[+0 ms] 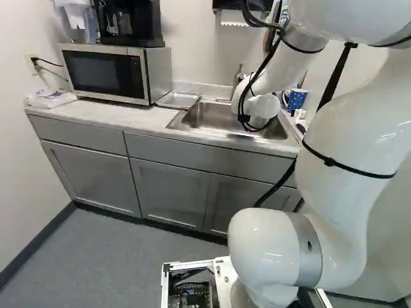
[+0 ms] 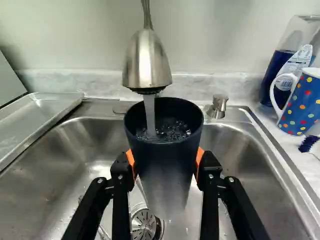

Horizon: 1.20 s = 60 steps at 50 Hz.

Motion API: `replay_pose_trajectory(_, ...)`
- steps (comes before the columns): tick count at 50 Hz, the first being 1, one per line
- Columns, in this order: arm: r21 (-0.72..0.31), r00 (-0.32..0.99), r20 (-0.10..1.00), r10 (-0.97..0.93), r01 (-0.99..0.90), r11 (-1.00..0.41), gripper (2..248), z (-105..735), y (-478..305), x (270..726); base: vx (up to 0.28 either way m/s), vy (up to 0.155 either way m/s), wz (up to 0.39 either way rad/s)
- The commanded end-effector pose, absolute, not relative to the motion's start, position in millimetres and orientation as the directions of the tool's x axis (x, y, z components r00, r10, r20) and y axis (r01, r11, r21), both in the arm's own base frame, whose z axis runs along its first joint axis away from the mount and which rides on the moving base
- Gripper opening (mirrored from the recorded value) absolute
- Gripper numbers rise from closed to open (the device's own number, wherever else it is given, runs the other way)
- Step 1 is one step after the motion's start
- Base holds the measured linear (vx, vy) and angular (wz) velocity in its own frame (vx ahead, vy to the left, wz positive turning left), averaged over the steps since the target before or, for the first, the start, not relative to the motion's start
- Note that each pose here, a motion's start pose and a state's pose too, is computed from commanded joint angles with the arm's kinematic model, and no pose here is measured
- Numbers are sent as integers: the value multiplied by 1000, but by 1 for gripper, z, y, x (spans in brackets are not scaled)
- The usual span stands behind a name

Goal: Rinse the cup and place it in the tray

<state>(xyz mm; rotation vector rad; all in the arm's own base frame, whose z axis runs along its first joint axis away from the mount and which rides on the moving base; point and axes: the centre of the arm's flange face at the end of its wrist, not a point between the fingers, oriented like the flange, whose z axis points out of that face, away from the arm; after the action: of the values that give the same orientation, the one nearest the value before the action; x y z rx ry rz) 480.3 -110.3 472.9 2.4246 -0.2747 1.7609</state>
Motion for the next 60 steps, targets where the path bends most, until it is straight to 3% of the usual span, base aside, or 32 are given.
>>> replay_pose_trajectory(60,0,304,951,-58,-188,-982,126,473,-93,485,0,0,0)
